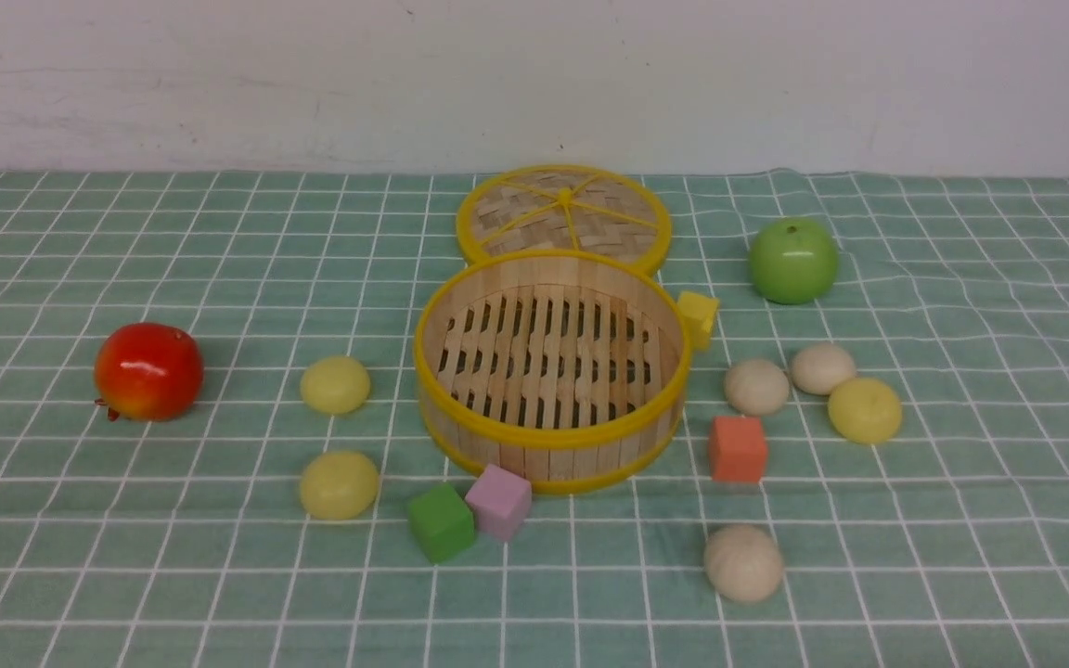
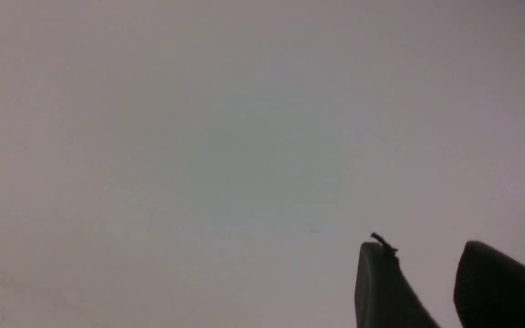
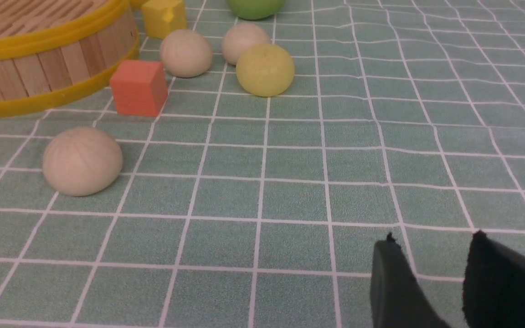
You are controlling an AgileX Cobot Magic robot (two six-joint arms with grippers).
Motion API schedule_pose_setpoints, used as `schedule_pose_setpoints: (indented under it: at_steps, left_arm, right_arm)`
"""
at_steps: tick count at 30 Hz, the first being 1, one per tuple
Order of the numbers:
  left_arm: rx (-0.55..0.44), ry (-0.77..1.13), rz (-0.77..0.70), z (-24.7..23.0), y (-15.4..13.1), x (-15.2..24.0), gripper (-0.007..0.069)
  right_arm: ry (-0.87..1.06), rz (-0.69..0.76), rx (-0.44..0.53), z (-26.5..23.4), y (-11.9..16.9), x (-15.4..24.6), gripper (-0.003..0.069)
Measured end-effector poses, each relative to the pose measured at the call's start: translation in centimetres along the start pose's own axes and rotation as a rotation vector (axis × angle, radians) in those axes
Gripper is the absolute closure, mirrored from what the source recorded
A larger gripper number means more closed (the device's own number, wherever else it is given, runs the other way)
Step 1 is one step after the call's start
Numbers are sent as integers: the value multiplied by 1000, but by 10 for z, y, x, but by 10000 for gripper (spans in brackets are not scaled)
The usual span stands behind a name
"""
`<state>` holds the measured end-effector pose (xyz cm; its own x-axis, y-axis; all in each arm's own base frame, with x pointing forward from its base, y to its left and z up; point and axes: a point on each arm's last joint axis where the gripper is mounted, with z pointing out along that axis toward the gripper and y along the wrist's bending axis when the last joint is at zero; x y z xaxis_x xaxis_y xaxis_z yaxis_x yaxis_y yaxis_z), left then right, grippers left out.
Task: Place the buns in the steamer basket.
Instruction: Use the left arm to grab a steamed stuffed bun
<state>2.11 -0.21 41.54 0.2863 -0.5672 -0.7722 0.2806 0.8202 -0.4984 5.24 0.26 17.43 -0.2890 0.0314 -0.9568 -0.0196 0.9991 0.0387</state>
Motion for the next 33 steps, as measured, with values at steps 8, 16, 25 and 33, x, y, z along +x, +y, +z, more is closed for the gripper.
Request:
schedule_pose_setpoints:
  at_steps: [8,16,25,33]
  left_arm:
    - [-221,350,17,72,20,30,387]
    - [-361,575,3,106,46,71,387]
    - [-463,887,41,143,62,111,387]
    - [-365,1263,242,174,37,155,387]
  right_arm:
    - [0,0,0,0,0,0,419]
    - [0,0,0,0,0,0,419]
    - [0,0,0,0,0,0,419]
    - [0,0,0,0,0,0,419]
